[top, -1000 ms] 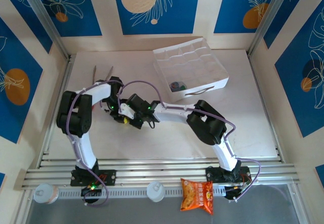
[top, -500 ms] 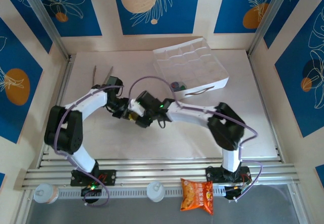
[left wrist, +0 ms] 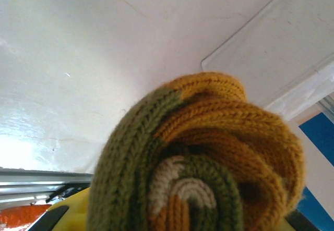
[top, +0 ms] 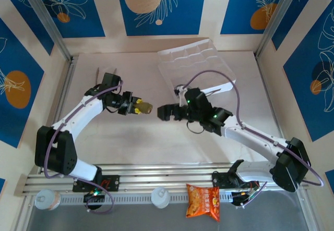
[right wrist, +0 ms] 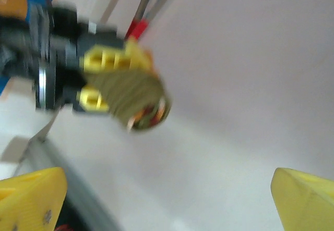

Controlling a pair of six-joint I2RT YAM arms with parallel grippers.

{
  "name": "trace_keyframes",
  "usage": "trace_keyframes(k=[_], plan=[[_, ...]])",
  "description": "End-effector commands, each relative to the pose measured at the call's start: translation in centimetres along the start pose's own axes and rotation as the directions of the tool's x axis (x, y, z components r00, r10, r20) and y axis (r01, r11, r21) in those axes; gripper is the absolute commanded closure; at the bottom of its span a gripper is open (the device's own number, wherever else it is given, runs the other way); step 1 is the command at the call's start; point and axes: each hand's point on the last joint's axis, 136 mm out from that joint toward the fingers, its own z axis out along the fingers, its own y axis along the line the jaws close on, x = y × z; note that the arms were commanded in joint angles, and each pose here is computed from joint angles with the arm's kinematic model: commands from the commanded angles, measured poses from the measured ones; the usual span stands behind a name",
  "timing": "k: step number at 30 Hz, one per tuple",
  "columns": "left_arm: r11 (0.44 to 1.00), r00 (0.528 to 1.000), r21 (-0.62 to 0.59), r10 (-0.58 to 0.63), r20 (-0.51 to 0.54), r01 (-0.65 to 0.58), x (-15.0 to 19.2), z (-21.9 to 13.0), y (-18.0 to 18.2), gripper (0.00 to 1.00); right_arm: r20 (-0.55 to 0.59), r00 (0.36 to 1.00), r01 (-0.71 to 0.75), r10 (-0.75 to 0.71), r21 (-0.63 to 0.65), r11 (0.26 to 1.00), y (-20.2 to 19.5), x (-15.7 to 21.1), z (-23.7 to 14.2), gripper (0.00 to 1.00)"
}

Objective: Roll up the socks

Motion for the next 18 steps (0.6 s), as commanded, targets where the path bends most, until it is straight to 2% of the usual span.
trace_keyframes(k=[1, 7, 12, 18], plan=[[0.999, 0.997, 0.040, -0.012, -0.074, 0.015, 2.2, -0.1, -1.1, 1.00, -0.069, 0.967, -0.252, 0.244, -0.147, 0.956, 2.3, 1.0, 1.1, 0.01], [0.999, 0.993, 0.032, -0.025, -0.117, 0.028, 3.7, 1.2, -1.3, 1.00, -0.087, 0.923, -0.383, 0.374, -0.244, 0.891, 3.1, -0.8, 4.1, 0.01], [0.999, 0.991, 0.031, -0.030, -0.134, 0.034, 4.6, 1.7, -1.4, 1.00, -0.100, 0.906, -0.422, 0.410, -0.248, 0.872, 2.5, -2.0, 5.8, 0.01], [0.999, 0.990, 0.027, -0.026, -0.140, 0.030, 5.1, 1.7, -1.0, 1.00, -0.106, 0.905, -0.424, 0.411, -0.275, 0.863, 2.4, -3.1, 6.4, 0.18]])
